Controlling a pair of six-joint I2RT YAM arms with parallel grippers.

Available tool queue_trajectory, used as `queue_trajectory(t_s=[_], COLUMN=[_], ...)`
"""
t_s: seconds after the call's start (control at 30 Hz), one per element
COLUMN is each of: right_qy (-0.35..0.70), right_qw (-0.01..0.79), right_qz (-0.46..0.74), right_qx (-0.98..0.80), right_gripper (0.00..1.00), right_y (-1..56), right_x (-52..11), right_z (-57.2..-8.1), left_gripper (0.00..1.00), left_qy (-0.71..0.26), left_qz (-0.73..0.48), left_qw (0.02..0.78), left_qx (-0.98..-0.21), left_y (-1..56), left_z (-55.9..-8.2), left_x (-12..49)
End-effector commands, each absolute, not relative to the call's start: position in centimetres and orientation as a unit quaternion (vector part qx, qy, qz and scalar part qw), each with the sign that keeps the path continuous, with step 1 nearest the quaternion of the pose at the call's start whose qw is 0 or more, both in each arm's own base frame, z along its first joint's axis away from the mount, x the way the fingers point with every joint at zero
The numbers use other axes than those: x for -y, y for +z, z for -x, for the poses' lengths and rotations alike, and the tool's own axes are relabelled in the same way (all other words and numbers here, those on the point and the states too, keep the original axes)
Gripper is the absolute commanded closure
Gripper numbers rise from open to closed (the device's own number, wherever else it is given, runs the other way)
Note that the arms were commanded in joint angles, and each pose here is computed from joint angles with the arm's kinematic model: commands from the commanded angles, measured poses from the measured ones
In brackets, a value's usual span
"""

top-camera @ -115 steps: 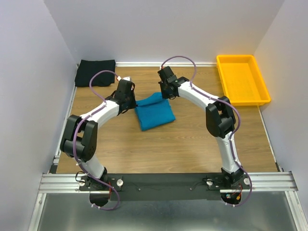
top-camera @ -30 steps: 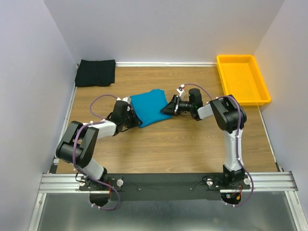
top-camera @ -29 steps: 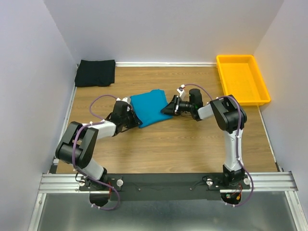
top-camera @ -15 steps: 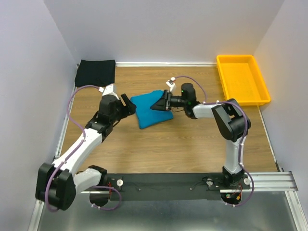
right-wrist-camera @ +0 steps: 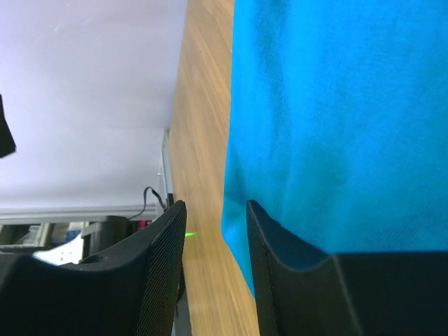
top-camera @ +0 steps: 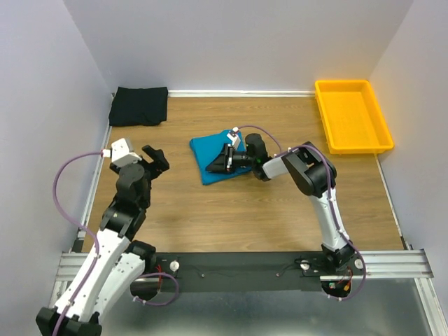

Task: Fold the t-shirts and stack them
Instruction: Fold the tshirt

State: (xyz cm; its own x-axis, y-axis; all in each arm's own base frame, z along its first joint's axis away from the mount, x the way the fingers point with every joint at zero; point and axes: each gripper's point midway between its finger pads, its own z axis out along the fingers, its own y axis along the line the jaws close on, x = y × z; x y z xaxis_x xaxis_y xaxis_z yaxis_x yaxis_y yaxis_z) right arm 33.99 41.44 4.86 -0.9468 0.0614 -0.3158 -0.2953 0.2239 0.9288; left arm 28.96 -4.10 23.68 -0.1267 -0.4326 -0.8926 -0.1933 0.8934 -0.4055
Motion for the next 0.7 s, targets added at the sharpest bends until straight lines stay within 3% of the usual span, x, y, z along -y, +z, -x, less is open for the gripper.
queue_trajectory(t_s=[0.0, 0.33, 0.53, 0.67], right_qy=[0.589, 0.634, 0.633, 0.619], right_qw=[0.125, 0.153, 0.146, 0.112], right_qz=[0.038, 0.105, 0.105, 0.092], right_qx=[-0.798, -0.75, -0.753, -0.772], right_gripper=[0.52, 0.52, 0.52, 0.52], right_y=[0.4, 9.8, 8.7, 4.6], right_x=[-40.8, -43.6, -44.5, -44.3], right_z=[-34.2, -33.4, -33.3, -32.7], left_gripper=[0.1, 0.1, 0.09, 0.09], left_qy=[-0.025, -0.028, -0.021, -0.025], left_qz=[0.253, 0.26, 0.241, 0.225], left_qw=[0.672, 0.712, 0.697, 0.691], left_qx=[-0.695, -0.651, -0.675, -0.686], left_y=[25.1, 26.5, 25.5, 25.0], left_z=[-26.9, -25.8, -26.8, -27.3], left_x=[-0.2, -1.3, -0.5, 0.1])
